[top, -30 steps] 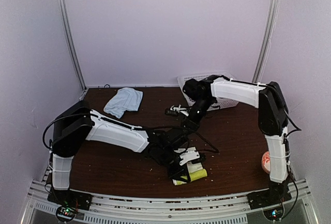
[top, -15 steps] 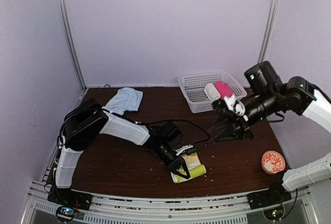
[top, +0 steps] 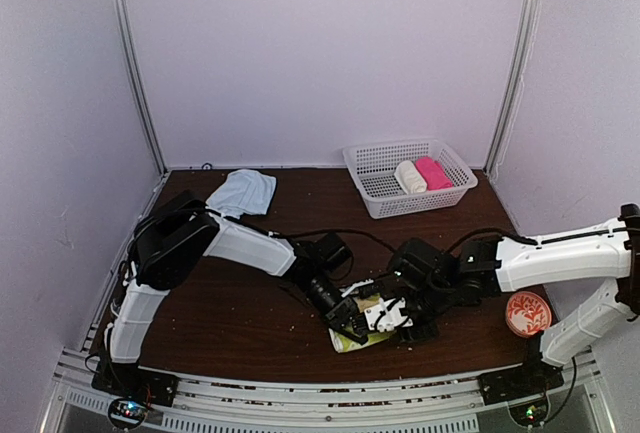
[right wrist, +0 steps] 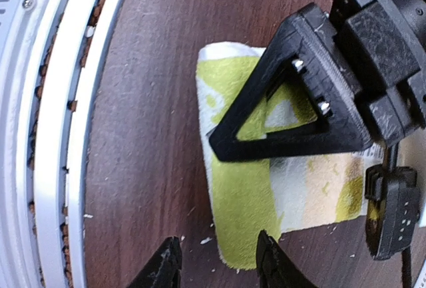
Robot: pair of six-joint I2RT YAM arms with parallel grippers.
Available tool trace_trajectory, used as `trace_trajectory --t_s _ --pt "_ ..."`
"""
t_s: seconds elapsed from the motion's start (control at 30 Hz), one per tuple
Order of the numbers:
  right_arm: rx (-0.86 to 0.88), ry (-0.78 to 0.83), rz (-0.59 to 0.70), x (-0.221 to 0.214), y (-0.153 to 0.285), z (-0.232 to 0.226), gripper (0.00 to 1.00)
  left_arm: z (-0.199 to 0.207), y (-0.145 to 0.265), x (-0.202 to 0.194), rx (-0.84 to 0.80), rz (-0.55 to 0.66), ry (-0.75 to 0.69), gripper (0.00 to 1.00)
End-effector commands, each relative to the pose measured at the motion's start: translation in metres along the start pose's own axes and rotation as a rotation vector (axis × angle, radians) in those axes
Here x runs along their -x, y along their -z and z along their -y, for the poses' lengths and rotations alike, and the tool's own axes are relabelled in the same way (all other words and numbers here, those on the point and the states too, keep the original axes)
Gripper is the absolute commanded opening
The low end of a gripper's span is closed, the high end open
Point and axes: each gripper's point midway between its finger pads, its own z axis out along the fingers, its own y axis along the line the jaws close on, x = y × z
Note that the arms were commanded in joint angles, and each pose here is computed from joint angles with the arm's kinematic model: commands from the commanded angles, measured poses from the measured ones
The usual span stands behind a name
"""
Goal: Roll the towels
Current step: Roll the towel at the center of the board.
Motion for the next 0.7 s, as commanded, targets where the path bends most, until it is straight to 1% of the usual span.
trace_trajectory --t_s 0.0,0.1,0.23,0.33,0.43,0.5,0.67 --pt "-0.102 0.059 0.036 0.018 -0.011 0.019 0.4 -0.054 -0.009 -0.042 0.137 -0.085 0.174 0.1" --pt "-0.081 0.071 0.013 0.015 -0.025 0.016 0.41 -0.053 -0.01 -0.041 0.13 -0.085 0.171 0.11" --pt "-0.063 0.08 -0.029 0.005 -0.042 0.013 0.4 -0.051 -0.009 -0.04 0.131 -0.082 0.159 0.14" --pt "-0.051 0.09 -0.056 -0.002 -0.05 0.011 0.37 -0.047 -0.005 -0.037 0.139 -0.074 0.135 0.16" --pt "-0.036 0.09 -0.077 -0.006 -0.053 0.008 0.3 -0.04 0.006 -0.029 0.172 -0.065 0.081 0.24" --pt "-0.001 0.089 -0.077 -0.008 -0.057 0.001 0.19 -0.034 0.018 -0.023 0.205 -0.044 0.041 0.28" --pt "0.087 0.07 -0.098 -0.01 -0.061 -0.01 0.08 -0.017 0.053 -0.003 0.285 0.072 -0.015 0.41"
